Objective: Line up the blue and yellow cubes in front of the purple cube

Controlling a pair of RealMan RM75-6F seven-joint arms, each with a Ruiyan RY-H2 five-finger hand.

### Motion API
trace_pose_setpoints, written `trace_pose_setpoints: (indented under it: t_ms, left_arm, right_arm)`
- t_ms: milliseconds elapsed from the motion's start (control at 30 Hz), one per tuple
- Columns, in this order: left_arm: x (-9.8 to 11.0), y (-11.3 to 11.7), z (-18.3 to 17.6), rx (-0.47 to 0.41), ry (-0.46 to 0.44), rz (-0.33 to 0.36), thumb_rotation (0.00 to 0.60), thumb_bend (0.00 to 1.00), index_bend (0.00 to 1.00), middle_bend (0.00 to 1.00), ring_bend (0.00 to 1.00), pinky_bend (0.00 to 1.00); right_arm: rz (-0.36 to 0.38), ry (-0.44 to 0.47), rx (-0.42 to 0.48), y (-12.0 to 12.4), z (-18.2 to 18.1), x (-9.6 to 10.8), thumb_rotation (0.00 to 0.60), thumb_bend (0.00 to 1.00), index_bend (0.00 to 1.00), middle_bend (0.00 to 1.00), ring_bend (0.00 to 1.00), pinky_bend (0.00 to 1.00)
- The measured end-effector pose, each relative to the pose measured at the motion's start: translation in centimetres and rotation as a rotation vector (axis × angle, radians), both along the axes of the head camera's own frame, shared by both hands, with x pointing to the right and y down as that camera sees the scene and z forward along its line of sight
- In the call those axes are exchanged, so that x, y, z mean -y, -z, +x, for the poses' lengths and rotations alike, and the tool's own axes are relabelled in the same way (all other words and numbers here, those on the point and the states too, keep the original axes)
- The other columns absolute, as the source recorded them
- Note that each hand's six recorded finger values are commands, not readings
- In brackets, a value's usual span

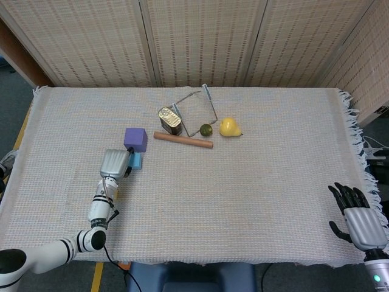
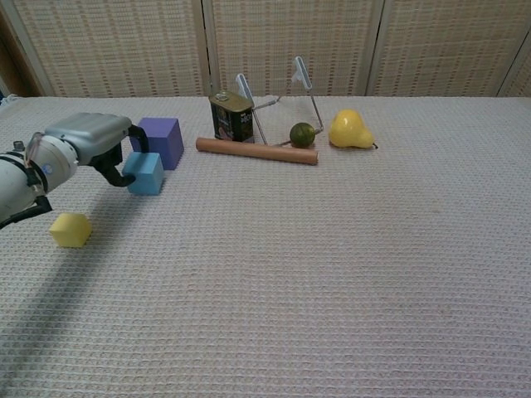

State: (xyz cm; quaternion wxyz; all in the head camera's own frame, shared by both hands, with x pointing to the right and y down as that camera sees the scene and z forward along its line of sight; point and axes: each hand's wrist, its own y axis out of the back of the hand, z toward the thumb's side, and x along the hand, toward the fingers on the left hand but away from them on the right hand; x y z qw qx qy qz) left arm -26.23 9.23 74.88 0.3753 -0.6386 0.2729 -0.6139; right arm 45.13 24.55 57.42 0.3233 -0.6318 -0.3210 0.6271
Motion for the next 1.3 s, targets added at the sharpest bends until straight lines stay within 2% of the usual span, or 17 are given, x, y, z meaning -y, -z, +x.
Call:
trace_pose_setpoints:
  t_ms: [200,600,933,1000,1167,1300]
  left_arm:
    - [0.1,0.1,0.5,0.002,-0.013,0.018,0.6,0.36,0.44,1.0,1.0,1.0]
    - [0.3,-0.3,0.0,0.036,-0.016,0.019,0.6,0.36,0.26,1.0,1.0,1.0]
    - [0.0,0.8,0.4,0.007,-0.022,0.043,0.6,0.36,0.26,1.0,1.0,1.0]
    - [-0.4,1.3,0.6,-0.009,-0.028,0.053,0.6,0.4,0.27,1.0,1.0,1.0]
    - [-2.4,2.8,1.0,-0.061,-0.059,0.037,0.6,0.7,0.3,1.0,1.0,1.0]
    - [-4.5,3.3,0.4,-0.085,-0.076,-0.014,0.6,0.79,0.32,1.0,1.0,1.0]
  right_arm:
    - [-0.009,-0.001,-0.003,-0.1,0.0,0.0,0.6,0.1,0.0,0.0,0.0,0.0]
    - [-0.016,-0.002,-0.008,-0.2,0.0,-0.1,0.6,0.1,0.0,0.0,0.0,0.0]
    - [-0.019,-0.001,-0.009,-0.2,0.0,-0.1,0.6,0.1,0.0,0.0,0.0,0.0]
    - [-0.019,0.0,-0.009,-0.2,0.0,-0.2,0.6,0.1,0.0,0.0,0.0,0.0]
    - [-0.021,0.005,-0.006,-0.1,-0.2,-0.3,0.6,0.1,0.0,0.0,0.0,0.0]
    - [-0.021,0.009,-0.002,-0.1,-0.3,-0.3,0.6,0.1,0.0,0.0,0.0,0.0]
